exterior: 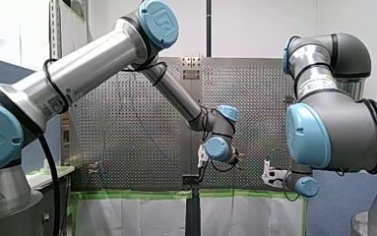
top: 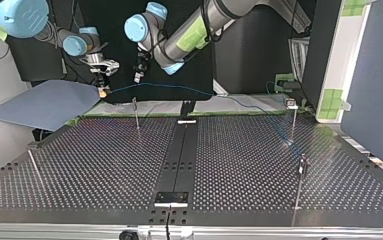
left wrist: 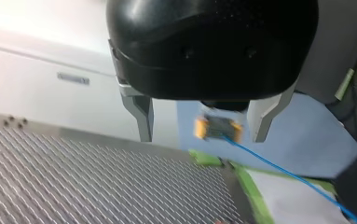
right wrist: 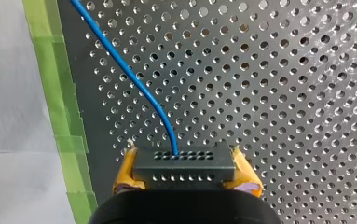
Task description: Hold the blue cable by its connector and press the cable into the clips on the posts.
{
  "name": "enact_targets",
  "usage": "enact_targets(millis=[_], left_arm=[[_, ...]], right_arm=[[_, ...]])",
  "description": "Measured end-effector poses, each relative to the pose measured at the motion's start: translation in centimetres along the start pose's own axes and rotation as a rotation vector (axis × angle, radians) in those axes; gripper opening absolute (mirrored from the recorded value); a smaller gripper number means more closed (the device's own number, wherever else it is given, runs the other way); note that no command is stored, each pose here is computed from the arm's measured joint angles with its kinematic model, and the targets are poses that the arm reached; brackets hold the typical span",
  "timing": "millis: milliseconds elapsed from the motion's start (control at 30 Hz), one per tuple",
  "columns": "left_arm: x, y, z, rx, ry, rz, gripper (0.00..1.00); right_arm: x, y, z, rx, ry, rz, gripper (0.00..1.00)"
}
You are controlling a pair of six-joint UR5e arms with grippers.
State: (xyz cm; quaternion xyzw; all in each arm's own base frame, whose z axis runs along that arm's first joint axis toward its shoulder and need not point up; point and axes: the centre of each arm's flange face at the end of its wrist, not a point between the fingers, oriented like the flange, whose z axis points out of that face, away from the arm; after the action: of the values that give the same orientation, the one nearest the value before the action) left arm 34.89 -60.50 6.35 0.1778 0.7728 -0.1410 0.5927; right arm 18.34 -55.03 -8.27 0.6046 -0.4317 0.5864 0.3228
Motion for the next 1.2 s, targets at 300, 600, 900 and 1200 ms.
enact_targets(millis=[300,600,900,1200], left_arm=[[-3.5,-0.7,1.0,0.008,-0.007,0.029,1.00],[-6.9,1.8,3.2,-0.105,-0.012,0.053,1.00],[-9.4,3.8,5.1,-0.154,-0.003,0.081,1.00],[-7.8,4.0,6.8,-0.172,0.055,0.144,1.00]], right_arm=[[0.0,-0.2,0.1,0.003,0.001,0.001,0.00],[0.0,-0.3,0.1,0.006,0.001,0.002,0.00],[0.0,-0.4,0.1,0.007,0.000,0.004,0.00],[0.0,-0.5,0.1,0.013,0.001,0.003,0.00]])
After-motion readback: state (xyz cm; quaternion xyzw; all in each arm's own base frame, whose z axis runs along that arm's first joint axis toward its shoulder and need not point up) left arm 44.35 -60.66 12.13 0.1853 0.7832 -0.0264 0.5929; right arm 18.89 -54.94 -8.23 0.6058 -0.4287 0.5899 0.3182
